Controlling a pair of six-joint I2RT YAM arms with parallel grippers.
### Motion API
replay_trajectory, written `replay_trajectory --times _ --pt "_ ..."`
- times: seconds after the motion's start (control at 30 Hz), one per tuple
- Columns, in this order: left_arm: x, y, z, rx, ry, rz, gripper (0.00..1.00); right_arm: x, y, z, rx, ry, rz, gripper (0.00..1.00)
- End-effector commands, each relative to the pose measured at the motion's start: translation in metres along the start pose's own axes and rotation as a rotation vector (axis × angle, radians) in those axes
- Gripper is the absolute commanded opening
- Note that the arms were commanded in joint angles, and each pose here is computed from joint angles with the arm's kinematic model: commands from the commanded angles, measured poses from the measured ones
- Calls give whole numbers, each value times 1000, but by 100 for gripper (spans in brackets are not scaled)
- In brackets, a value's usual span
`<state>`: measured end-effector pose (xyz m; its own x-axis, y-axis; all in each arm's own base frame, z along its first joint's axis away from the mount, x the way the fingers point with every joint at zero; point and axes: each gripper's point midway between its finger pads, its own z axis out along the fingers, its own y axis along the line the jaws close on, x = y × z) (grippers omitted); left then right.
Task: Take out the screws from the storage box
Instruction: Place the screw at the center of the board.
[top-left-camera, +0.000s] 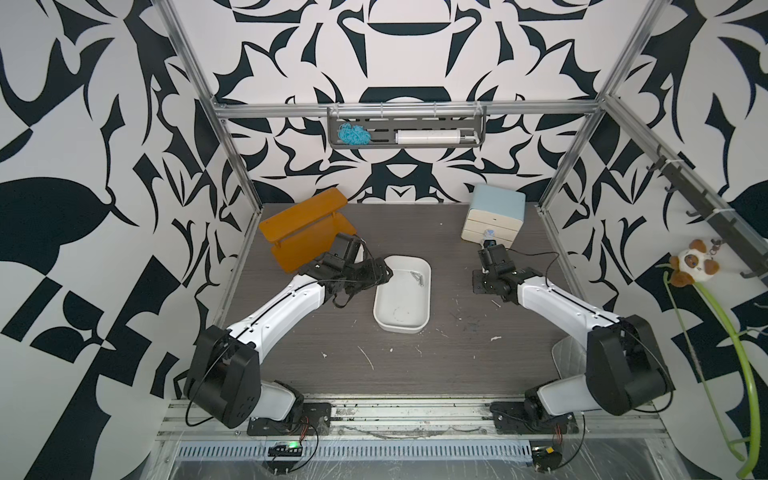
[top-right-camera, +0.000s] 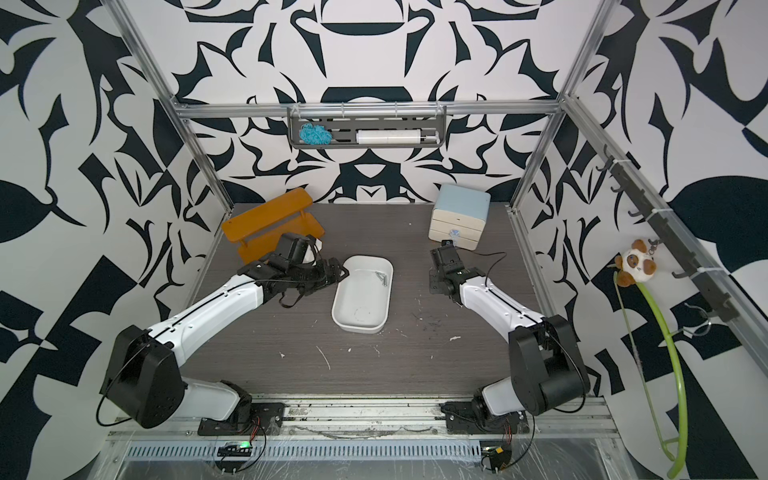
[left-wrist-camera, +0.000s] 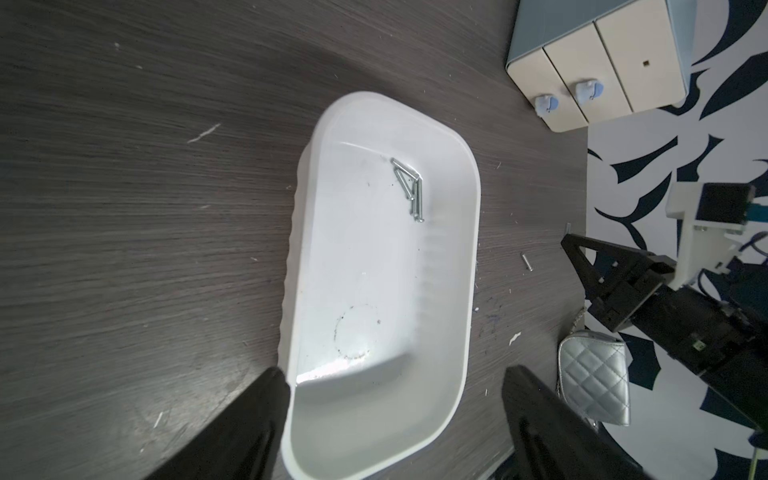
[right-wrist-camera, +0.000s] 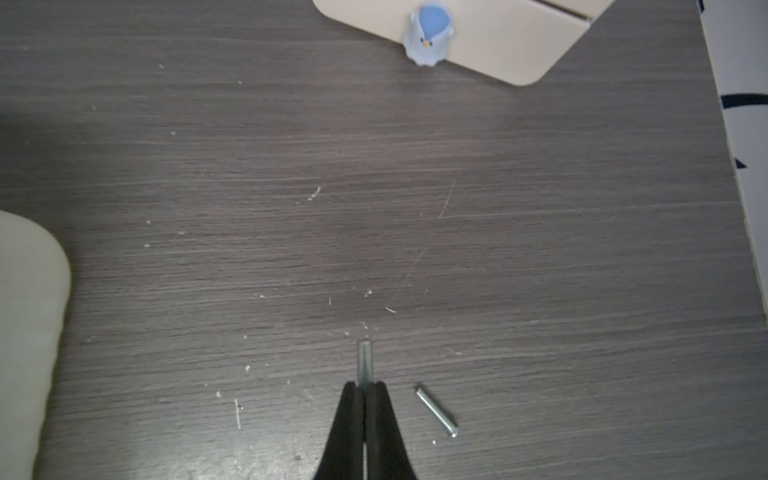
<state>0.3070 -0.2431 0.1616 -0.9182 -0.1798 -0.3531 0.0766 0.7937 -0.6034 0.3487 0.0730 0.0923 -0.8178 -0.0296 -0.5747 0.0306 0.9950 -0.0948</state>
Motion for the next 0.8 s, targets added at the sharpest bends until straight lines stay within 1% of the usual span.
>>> replay_trajectory --times 0.0,0.1,0.2,0.23,0.27,0.37,0.47,0.6,0.77 --pt "-1 -10 4 3 7 15 87 -2 -8 3 21 -8 51 0" --pt "1 -13 11 -12 31 3 87 12 -14 17 43 41 72 0" --pt "7 -14 18 -26 59 -25 86 16 -9 26 20 75 78 0" --pt "8 -14 19 -28 64 -37 82 17 -12 27 26 78 82 0" --pt "8 -15 18 -28 62 -46 81 17 -14 27 31 77 87 0" --pt "4 -18 12 -27 22 -59 81 17 -18 27 27 69 109 0" --pt "3 -27 8 -10 0 -57 81 20 -18 30 12 83 119 3" --pt "7 -40 11 -8 21 -45 82 20 -15 32 -2 100 116 2" --pt "12 -43 14 -21 32 -43 82 20 -18 31 14 90 117 4"
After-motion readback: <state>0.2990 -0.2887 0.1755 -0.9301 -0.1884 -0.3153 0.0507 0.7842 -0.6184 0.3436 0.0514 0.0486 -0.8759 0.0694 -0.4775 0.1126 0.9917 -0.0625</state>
